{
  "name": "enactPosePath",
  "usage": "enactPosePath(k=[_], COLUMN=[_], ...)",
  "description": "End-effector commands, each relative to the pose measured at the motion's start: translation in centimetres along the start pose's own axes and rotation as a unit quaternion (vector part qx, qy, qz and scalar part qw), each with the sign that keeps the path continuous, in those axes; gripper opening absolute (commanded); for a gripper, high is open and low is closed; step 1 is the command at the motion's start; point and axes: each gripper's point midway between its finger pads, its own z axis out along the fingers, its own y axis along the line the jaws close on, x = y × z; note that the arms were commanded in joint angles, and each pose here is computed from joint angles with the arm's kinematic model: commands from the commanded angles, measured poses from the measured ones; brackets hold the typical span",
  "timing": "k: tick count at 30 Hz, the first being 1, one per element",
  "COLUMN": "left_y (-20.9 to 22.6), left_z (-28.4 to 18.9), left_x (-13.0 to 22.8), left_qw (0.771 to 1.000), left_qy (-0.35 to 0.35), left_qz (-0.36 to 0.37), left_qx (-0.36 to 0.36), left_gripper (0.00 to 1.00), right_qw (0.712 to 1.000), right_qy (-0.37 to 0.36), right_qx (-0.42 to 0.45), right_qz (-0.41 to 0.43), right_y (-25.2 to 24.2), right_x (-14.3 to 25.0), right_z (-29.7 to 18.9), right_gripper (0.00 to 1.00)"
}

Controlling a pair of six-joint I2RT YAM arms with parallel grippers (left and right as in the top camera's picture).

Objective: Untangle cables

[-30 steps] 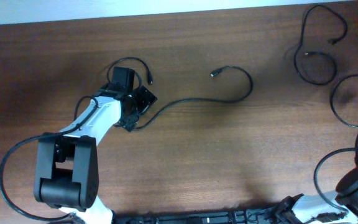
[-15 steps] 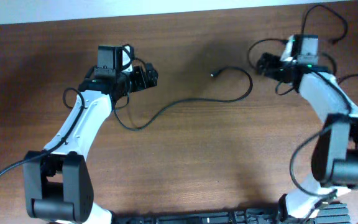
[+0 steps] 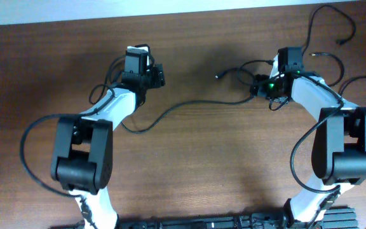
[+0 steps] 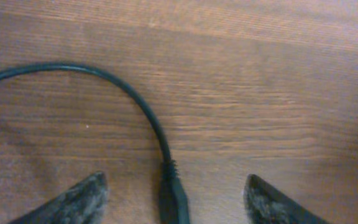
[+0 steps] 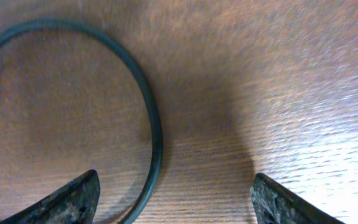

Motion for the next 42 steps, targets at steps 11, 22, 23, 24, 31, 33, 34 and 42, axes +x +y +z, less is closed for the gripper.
enactPosePath(k=[11, 22, 23, 24, 31, 33, 34, 42], left_y=[-1.7, -14.8, -15.1, -15.0, -21.9, -22.9, -22.7, -20.1], left_z=[3.5, -11.8, -12.9, -13.5, -18.2, -18.3, -17.7, -19.0], left_x=[3.9, 4.2, 6.3, 7.9, 16.1, 17.9, 18.4, 10.7], left_qw=[0.998, 0.919, 0.897, 0.887, 0.799, 0.790, 0.797, 0.854], left_qy=[0.009, 0.114, 0.145, 0.170, 0.221, 0.220, 0.219, 0.146], left_qz=[0.044, 0.117, 0.145, 0.165, 0.311, 0.360, 0.384, 0.372], left_qx=[-0.047, 0.360, 0.391, 0.396, 0.464, 0.445, 0.410, 0.332], left_gripper=[0.04, 0.00, 0.00, 0.00, 0.00, 0.01, 0.16, 0.99], right_qw=[0.996, 0.999, 0.998, 0.998, 0.987, 0.987, 0.987, 0.996], right_qy=[0.071, 0.000, -0.015, -0.029, -0.096, -0.097, -0.098, 0.011], right_qx=[-0.017, -0.042, -0.047, -0.053, -0.121, -0.120, -0.115, -0.071], right_qz=[-0.045, -0.023, -0.025, -0.028, -0.050, -0.053, -0.051, -0.046], right_y=[2.7, 4.3, 4.9, 5.5, 9.8, 9.7, 9.4, 6.0], right_x=[7.3, 3.2, 1.8, 0.6, -5.3, -5.4, -5.4, -0.5], right_z=[2.7, 2.5, 2.0, 1.5, -1.7, -1.7, -1.7, -1.7], right_gripper=[0.56, 0.04, 0.04, 0.04, 0.04, 0.04, 0.23, 0.98])
